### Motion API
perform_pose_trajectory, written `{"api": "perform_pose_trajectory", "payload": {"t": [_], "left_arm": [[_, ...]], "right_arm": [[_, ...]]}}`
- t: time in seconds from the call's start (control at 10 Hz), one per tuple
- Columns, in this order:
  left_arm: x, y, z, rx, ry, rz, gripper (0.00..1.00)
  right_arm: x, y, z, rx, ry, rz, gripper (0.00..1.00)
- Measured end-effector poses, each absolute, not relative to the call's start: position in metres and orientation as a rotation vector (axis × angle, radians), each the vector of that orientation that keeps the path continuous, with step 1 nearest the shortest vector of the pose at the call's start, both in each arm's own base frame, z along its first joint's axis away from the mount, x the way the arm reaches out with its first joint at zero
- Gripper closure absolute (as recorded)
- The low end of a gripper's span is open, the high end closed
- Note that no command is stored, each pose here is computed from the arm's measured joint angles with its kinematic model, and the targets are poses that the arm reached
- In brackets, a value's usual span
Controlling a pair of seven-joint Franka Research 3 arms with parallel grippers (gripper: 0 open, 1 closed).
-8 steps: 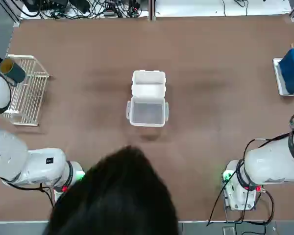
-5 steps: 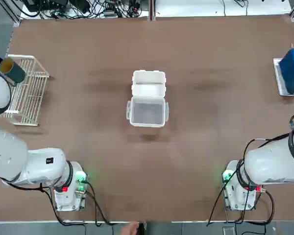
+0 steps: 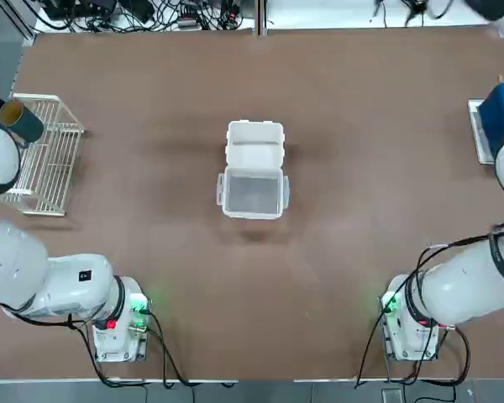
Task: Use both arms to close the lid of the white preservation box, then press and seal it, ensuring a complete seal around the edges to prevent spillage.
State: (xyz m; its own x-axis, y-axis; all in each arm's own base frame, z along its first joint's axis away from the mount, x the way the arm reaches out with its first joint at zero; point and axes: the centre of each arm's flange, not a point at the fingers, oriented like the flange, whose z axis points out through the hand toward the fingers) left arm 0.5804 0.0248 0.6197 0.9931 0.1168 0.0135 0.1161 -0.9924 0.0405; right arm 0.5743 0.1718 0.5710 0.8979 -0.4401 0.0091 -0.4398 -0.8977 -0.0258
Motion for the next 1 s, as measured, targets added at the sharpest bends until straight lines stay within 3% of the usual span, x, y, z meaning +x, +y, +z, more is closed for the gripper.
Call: {"api": "perform_pose_trajectory", "payload": {"t": [0.4, 0.7, 0.9, 1.0], "left_arm": [[0.594, 0.025, 0.594, 3.092, 0.189, -0.007, 0.04], [0.595, 0.024, 0.564, 3.091, 0.194, -0.072, 0.22], [0.595, 0.024, 0.545, 3.090, 0.194, -0.105, 0.46], [0.595, 0.024, 0.538, 3.090, 0.194, -0.119, 0.51]], "right_arm": [[0.495, 0.366, 0.506, -2.867, 1.071, 0.088, 0.01], [0.399, 0.467, 0.430, -2.745, 1.438, 0.152, 0.00], [0.339, 0.504, 0.385, -2.709, 1.637, 0.161, 0.01], [0.319, 0.514, 0.369, -2.681, 1.740, 0.157, 0.00]]}}
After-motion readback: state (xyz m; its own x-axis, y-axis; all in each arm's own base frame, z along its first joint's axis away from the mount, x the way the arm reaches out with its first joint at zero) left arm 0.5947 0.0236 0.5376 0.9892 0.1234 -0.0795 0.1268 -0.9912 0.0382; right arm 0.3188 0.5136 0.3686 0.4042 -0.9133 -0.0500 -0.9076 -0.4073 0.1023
